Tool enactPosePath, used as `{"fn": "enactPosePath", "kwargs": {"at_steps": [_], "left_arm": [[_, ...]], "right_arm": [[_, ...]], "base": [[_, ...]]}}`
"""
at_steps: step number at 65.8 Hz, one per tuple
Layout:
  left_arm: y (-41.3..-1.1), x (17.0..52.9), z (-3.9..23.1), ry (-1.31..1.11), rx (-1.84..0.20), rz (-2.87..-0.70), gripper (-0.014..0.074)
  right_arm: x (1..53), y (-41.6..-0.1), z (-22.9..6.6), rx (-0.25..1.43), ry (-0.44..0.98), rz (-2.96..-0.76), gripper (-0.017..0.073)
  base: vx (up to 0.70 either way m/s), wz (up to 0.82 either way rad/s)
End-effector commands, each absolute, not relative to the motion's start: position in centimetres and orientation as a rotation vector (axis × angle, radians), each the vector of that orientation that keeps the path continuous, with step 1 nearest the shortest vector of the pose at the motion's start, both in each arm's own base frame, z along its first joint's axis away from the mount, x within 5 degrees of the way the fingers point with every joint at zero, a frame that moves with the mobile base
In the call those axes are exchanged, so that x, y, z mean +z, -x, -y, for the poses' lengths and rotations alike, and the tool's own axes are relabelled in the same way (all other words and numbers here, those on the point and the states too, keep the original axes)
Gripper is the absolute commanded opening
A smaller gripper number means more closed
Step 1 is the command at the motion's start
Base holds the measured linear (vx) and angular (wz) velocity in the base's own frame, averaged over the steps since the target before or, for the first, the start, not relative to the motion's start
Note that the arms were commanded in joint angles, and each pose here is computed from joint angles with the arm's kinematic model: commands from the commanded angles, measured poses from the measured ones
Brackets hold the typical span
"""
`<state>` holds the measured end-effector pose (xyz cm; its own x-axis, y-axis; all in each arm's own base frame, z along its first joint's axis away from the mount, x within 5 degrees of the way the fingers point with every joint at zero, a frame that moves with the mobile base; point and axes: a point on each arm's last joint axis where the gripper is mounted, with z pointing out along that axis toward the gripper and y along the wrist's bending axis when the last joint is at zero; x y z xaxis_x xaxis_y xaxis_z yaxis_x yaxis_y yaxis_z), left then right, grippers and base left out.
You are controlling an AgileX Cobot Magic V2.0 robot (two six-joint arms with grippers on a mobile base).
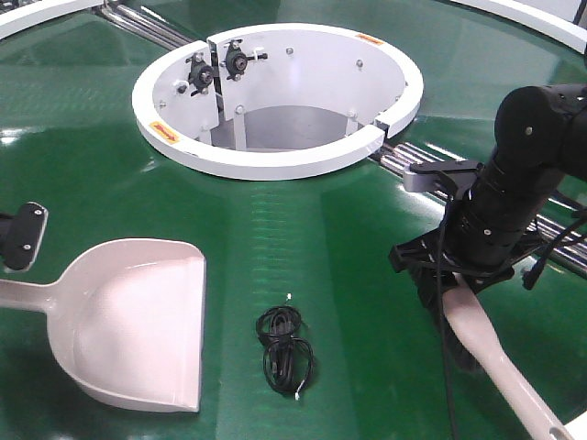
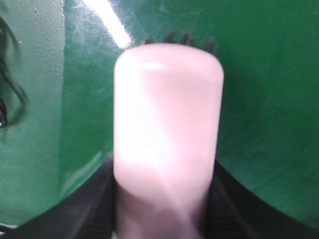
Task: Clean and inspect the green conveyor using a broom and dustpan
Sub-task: 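Grasp the pink dustpan handle with the left gripper and pull it beside the cable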
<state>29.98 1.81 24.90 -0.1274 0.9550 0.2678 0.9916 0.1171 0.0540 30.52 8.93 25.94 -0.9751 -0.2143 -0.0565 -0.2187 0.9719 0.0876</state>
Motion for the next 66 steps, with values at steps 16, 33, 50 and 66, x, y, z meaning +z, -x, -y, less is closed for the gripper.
{"fn": "enactPosePath", "kwargs": {"at_steps": [16, 33, 50, 66], "left_arm": [[-29.8, 25.9, 1.8, 2.019, -0.272, 2.259, -0.0024], [-29.6, 25.7, 3.9, 2.065, -0.239, 2.249, -0.0024], [-29.7, 24.9, 5.5, 2.064, -0.163, 2.263, -0.0024], [-29.6, 24.1, 7.0, 2.093, -0.123, 2.224, -0.0024]], "right_arm": [[28.0, -29.8, -8.6, 0.161, 0.335, -3.052, -0.0006], [28.0, -29.8, -8.6, 0.161, 0.335, -3.052, -0.0006], [28.0, -29.8, -8.6, 0.161, 0.335, -3.052, -0.0006], [28.0, -29.8, -8.6, 0.161, 0.335, -3.052, -0.0006]], "base": [[0.00, 0.00], [0.00, 0.00], [0.00, 0.00], [0.00, 0.00]]}}
